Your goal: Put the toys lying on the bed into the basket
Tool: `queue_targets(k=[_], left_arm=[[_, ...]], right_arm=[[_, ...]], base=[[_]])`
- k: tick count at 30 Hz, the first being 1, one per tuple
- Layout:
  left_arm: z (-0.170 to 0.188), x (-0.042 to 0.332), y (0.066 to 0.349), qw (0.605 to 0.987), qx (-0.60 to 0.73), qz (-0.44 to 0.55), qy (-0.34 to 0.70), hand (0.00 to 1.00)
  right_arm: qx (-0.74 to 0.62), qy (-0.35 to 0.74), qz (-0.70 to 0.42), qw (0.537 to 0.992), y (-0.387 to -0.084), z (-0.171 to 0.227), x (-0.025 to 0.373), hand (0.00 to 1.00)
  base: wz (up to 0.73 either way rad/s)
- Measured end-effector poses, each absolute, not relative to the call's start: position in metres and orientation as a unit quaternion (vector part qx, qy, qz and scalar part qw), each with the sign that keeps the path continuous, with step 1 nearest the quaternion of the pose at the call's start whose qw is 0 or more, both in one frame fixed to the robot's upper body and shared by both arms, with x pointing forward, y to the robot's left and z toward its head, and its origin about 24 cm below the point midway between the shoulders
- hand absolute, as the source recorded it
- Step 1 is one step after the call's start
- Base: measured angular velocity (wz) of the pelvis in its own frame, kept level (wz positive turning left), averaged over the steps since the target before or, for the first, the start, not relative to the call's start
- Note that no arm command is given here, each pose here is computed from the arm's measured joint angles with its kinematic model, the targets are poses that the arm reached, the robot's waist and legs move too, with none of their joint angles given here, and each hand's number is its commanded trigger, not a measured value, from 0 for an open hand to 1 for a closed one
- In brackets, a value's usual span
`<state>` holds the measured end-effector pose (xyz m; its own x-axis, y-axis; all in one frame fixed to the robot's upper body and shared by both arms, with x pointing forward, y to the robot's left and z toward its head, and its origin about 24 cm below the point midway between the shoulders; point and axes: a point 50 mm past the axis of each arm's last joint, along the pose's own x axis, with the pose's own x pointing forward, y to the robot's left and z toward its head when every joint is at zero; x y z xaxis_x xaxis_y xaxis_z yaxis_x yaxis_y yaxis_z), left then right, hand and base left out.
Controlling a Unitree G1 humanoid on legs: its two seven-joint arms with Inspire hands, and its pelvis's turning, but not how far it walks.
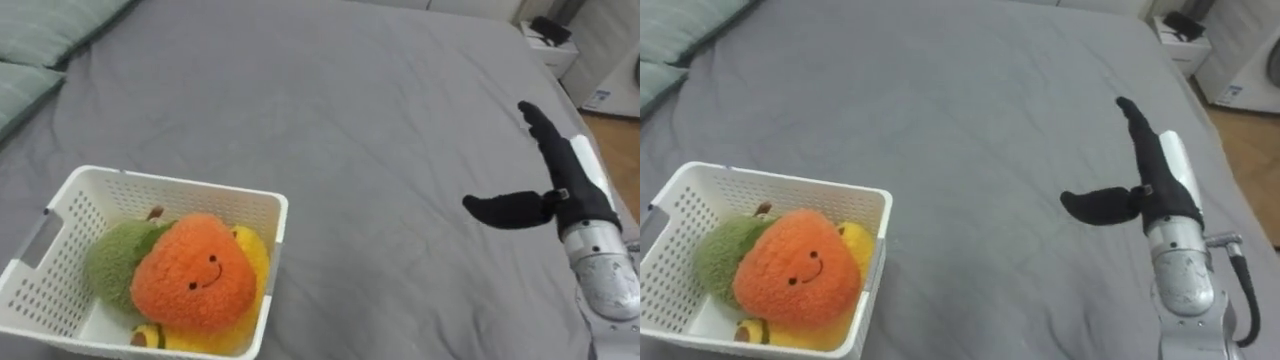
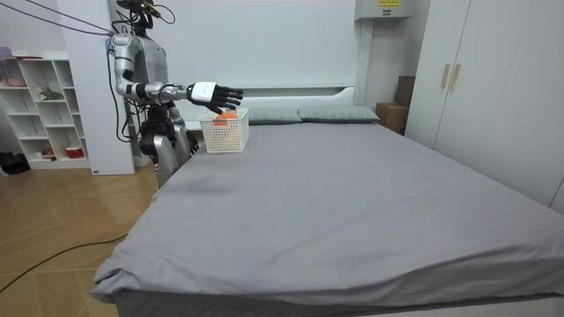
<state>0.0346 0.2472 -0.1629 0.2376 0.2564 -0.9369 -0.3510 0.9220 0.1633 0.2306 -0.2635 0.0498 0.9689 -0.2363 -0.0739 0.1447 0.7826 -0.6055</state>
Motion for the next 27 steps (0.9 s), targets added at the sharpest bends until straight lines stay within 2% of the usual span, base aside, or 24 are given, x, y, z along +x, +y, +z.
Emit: queue_targets(k=[7, 11, 14, 19, 23, 27], left_arm=[[-0.164, 0.018, 0.250, 0.767, -0.039, 0.211, 0.605, 0.00], [-0.164, 0.011, 0.251, 0.759, -0.032, 0.223, 0.611, 0.00], [-0.164, 0.008, 0.252, 0.755, -0.028, 0.228, 0.614, 0.00], [-0.164, 0.006, 0.251, 0.754, -0.024, 0.232, 0.615, 0.00], [-0.164, 0.003, 0.250, 0.751, -0.025, 0.232, 0.618, 0.00], [-0.164, -0.001, 0.250, 0.748, -0.024, 0.234, 0.621, 0.00]], right_arm=[[-0.270, 0.128, -0.179, 0.938, -0.296, 0.027, 0.209, 0.00], [-0.248, 0.160, -0.203, 0.934, -0.302, 0.010, 0.196, 0.00], [-0.213, 0.212, -0.234, 0.925, -0.306, -0.019, 0.178, 0.00], [-0.151, 0.346, -0.270, 0.886, -0.309, -0.080, 0.134, 0.00], [-0.121, 0.431, -0.281, 0.849, -0.306, -0.111, 0.098, 0.00], [-0.096, 0.537, -0.286, 0.788, -0.298, -0.141, 0.046, 0.00]], base=[[-0.17], [-0.15], [-0.01], [0.01], [0.00], [0.00]])
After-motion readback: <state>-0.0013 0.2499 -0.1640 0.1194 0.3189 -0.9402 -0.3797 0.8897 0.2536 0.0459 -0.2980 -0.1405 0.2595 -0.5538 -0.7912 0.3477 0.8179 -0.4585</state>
